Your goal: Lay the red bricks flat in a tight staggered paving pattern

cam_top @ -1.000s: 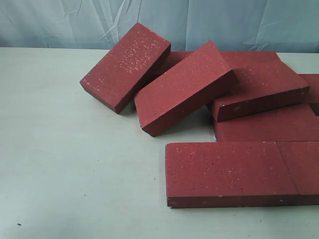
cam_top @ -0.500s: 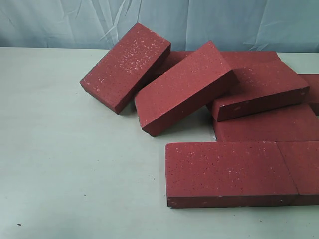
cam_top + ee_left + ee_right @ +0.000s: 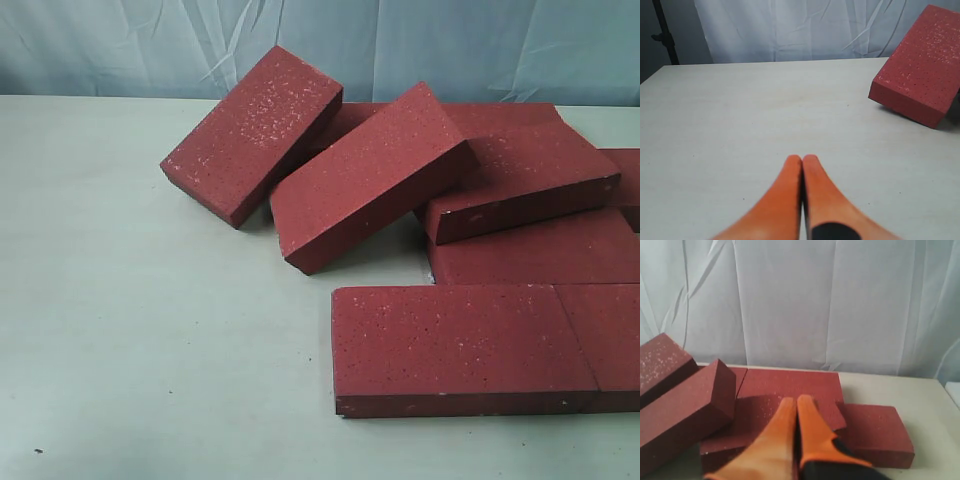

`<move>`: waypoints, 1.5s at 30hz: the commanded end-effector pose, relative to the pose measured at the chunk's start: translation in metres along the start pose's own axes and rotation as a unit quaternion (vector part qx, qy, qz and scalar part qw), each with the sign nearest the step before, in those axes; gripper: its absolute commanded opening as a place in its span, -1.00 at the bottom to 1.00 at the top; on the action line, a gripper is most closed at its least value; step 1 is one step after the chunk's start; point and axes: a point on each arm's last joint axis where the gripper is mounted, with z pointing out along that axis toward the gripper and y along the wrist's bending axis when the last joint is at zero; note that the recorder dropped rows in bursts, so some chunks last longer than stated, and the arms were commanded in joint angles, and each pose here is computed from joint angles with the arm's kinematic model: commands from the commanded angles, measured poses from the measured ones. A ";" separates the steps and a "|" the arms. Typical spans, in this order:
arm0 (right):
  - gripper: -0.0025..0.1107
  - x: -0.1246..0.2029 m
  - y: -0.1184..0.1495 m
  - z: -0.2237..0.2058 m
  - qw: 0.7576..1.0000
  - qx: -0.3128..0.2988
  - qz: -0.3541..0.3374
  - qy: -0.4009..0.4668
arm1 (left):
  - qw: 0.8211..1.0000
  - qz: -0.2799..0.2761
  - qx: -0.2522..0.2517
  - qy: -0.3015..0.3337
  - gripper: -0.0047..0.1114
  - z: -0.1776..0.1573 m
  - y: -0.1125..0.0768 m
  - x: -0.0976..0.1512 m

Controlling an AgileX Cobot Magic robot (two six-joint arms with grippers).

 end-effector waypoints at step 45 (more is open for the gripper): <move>-0.97 0.017 0.086 0.291 0.927 -0.117 -0.033 0.355 | 1.000 -0.003 0.000 -0.003 -0.92 0.000 0.000 0.000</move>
